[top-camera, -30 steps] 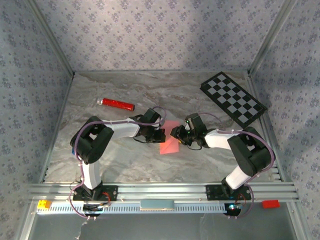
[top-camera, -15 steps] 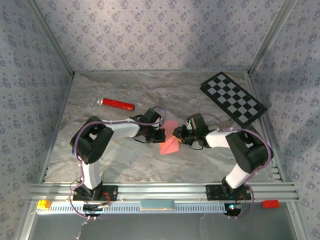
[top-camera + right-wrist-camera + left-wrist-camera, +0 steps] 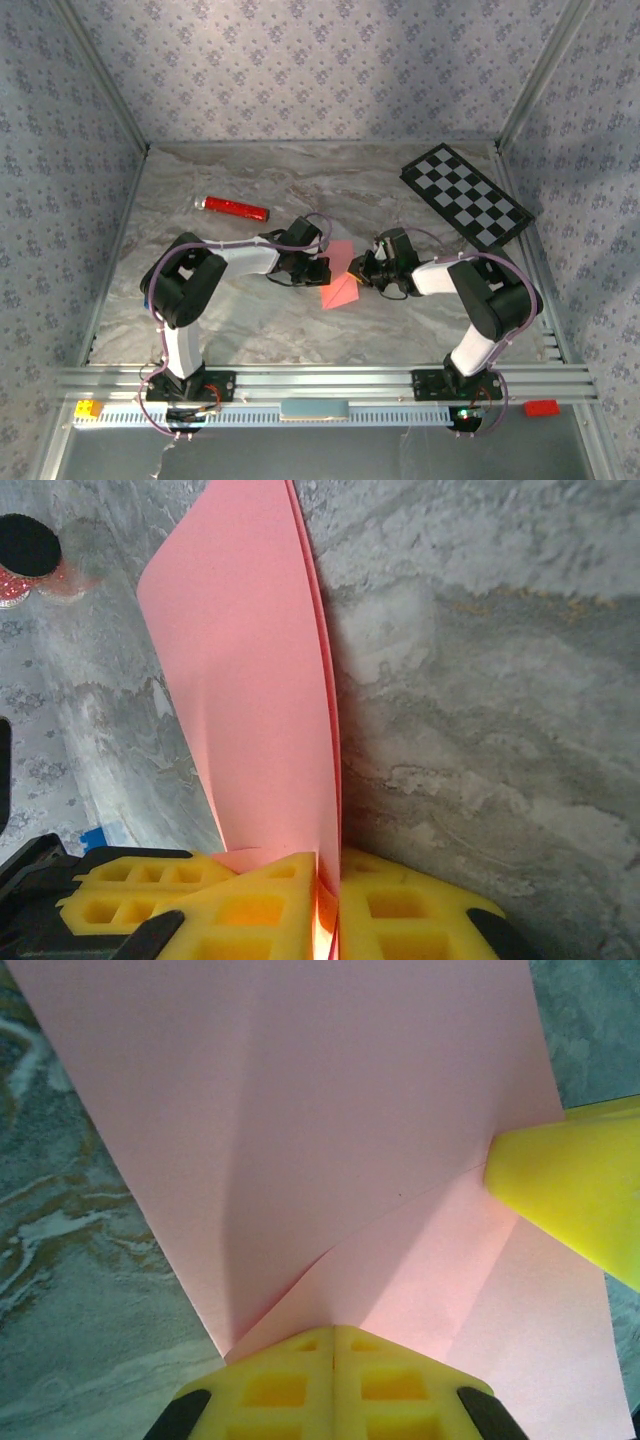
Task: Fold a paper plane with a square sheet of paper (pick it up from the middle)
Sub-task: Turn over the paper at the center of the table.
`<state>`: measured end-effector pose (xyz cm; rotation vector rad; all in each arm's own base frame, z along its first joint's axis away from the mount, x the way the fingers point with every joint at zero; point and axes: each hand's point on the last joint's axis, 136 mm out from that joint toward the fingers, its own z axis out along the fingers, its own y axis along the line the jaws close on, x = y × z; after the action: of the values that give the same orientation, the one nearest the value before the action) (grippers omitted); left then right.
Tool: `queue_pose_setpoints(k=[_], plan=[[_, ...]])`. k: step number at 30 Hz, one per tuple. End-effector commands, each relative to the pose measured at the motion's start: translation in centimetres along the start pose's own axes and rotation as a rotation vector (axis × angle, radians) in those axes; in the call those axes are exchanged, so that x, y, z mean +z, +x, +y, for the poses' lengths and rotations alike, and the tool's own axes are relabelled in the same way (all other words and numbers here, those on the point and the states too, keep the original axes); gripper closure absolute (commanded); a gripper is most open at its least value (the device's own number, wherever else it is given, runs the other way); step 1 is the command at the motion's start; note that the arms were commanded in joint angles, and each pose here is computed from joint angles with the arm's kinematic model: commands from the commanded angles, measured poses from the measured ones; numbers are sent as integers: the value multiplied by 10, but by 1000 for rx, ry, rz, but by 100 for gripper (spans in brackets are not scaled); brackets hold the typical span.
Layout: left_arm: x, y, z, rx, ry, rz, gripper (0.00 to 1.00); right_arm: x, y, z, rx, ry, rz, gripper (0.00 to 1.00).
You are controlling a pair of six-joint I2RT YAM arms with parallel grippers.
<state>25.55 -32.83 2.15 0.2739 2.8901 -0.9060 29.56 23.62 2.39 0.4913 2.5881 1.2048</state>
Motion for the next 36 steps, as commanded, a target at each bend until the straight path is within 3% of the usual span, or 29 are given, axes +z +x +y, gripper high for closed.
queue_pose_setpoints(k=[1, 12, 21, 30, 36], plan=[[-6, 9, 1, -16, -8, 20, 94, 1, -1, -9, 8, 9, -5, 88], [-47, -10, -19, 36, 7, -128, 76, -20, -7, 9, -110, 5, -36, 94], [-102, -23, 5, 53, -151, -352, 70, -69, -20, 26, -355, 177, -139, 95], [-153, -29, 28, -7, -220, -574, 48, -112, -25, 37, -503, 377, -197, 95], [-174, -24, 52, -112, -249, -676, 36, -141, -36, 31, -609, 663, -253, 97]])
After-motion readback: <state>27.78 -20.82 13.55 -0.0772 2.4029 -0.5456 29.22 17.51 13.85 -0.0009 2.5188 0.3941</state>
